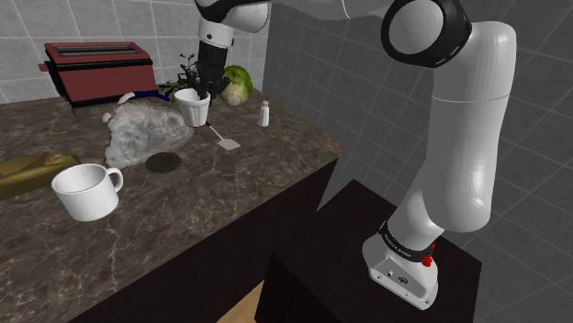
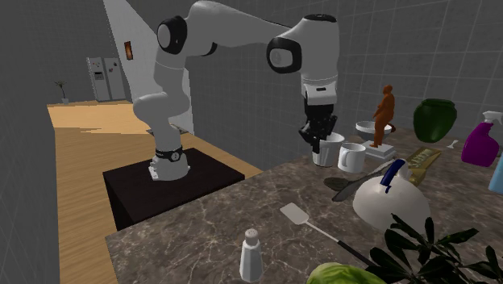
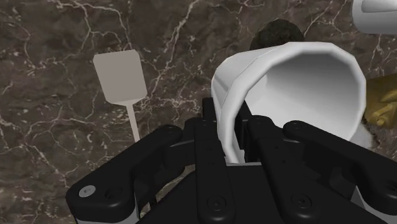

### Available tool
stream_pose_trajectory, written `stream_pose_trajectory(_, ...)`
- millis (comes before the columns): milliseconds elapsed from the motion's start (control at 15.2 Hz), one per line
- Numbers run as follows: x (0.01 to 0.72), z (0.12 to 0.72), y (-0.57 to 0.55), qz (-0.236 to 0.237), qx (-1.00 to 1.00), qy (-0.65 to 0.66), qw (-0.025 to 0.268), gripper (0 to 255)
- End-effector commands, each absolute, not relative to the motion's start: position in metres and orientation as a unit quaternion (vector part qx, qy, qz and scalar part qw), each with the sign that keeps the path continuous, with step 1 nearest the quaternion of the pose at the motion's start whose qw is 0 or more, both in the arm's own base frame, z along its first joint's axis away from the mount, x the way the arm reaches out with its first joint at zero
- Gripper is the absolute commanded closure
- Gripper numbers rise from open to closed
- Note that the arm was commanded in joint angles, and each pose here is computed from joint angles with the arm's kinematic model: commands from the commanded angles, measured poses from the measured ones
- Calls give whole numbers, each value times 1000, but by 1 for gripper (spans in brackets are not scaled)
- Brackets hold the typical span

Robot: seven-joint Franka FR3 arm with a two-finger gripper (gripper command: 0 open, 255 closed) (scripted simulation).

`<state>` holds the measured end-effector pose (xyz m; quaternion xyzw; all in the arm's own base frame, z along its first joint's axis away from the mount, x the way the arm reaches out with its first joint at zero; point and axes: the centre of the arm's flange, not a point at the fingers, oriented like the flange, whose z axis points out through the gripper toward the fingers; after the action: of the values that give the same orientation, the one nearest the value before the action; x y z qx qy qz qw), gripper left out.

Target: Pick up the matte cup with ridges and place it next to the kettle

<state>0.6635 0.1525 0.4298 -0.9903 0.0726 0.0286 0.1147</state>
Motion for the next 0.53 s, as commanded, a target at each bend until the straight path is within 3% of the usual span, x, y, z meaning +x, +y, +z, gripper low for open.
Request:
stream_pose_trajectory(0,663,419,153,28,-990,73,115,255)
stream_pose_trajectory(462,663,382,153,28,-990,73,115,255)
